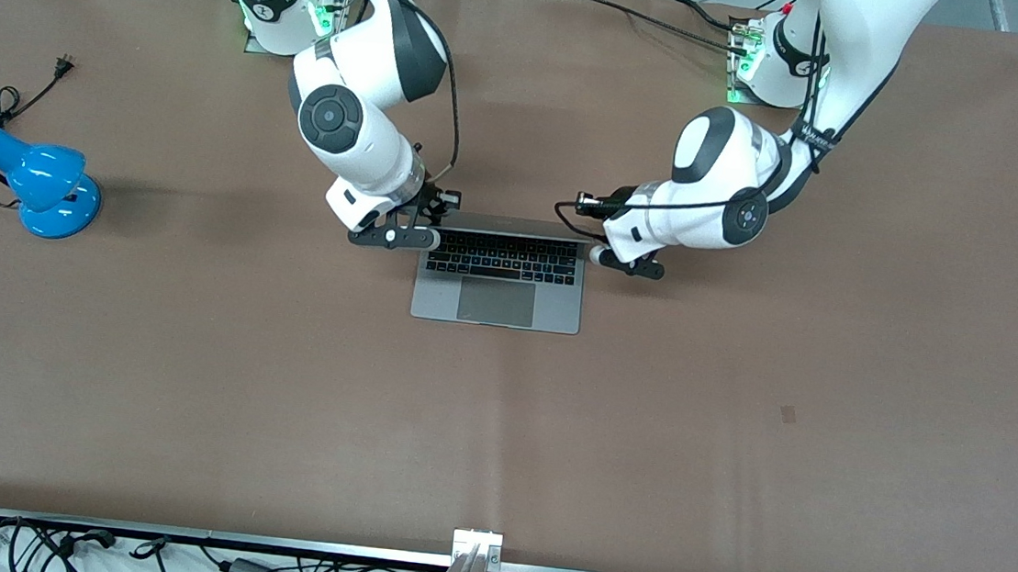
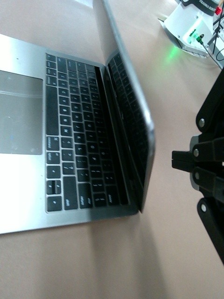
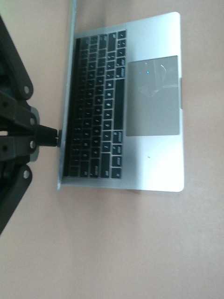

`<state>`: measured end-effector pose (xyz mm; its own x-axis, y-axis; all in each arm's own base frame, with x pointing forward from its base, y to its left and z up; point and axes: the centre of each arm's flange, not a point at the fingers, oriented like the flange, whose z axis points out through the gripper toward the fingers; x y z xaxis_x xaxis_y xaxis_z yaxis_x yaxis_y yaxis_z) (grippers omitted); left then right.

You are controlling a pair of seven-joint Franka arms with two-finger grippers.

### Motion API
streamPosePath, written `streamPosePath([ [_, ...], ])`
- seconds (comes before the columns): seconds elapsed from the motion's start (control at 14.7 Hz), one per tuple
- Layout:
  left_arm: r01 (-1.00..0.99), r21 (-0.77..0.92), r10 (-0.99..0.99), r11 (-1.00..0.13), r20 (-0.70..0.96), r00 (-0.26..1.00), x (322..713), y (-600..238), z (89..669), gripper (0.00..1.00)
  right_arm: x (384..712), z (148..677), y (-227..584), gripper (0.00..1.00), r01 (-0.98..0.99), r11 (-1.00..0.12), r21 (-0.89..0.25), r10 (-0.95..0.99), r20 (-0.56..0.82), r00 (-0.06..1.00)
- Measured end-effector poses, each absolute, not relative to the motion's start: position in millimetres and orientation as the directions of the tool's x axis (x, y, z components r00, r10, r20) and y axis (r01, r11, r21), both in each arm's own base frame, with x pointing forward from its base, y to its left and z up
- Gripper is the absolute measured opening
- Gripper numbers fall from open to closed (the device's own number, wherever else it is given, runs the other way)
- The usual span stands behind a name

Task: Close laptop with both arms from behind
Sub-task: 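Lower both grippers behind the laptop screen's top edge, then push the laptop screen down onto the keyboard with both grippers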

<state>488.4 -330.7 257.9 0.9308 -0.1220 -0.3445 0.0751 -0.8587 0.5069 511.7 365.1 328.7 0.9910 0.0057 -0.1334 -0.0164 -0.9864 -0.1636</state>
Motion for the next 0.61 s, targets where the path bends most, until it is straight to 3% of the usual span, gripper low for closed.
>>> streamPosePath([
  [0.61, 0.055, 0.513, -0.123, -0.856, -0.308, 0.943, 527.0, -337.0, 215.2, 0.01, 543.7, 294.0, 364.2, 0.01, -0.016, -0.993, -0.117, -0.002, -0.113, 0.994],
])
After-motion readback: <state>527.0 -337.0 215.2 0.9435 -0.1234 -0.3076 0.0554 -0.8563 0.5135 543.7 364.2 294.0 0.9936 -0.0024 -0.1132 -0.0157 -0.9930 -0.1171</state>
